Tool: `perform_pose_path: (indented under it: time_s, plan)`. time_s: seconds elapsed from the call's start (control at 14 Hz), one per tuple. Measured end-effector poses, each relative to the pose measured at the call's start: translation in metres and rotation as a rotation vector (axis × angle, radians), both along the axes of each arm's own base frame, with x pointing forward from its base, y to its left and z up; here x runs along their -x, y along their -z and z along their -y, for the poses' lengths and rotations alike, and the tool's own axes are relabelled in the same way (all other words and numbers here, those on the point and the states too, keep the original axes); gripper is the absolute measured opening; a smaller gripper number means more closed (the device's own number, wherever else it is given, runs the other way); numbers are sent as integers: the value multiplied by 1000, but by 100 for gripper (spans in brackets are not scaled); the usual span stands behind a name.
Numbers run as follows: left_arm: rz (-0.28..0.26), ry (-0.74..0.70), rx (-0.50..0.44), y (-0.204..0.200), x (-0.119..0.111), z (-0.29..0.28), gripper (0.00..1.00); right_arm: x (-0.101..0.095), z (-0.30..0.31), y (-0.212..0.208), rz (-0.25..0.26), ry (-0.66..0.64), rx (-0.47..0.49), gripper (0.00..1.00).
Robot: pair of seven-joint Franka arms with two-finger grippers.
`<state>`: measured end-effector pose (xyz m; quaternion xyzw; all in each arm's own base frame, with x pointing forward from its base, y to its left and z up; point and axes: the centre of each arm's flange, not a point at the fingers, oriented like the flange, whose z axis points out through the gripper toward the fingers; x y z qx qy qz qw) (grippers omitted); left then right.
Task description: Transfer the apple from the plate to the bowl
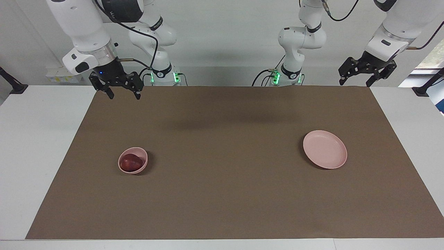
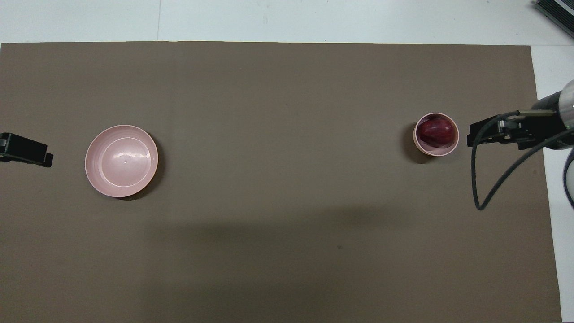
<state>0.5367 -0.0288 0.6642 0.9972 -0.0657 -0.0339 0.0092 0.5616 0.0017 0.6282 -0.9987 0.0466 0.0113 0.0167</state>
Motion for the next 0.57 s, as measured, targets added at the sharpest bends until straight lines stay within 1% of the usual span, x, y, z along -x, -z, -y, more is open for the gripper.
perform_pose_path:
  time_s: [0.14, 0.57]
  plan:
    - [0, 0, 0, 0, 0, 0, 100, 4, 1, -3, -10, 0, 0, 100]
    - [0, 0, 0, 0, 0, 0, 100, 5, 1, -4, -11, 1, 1, 100]
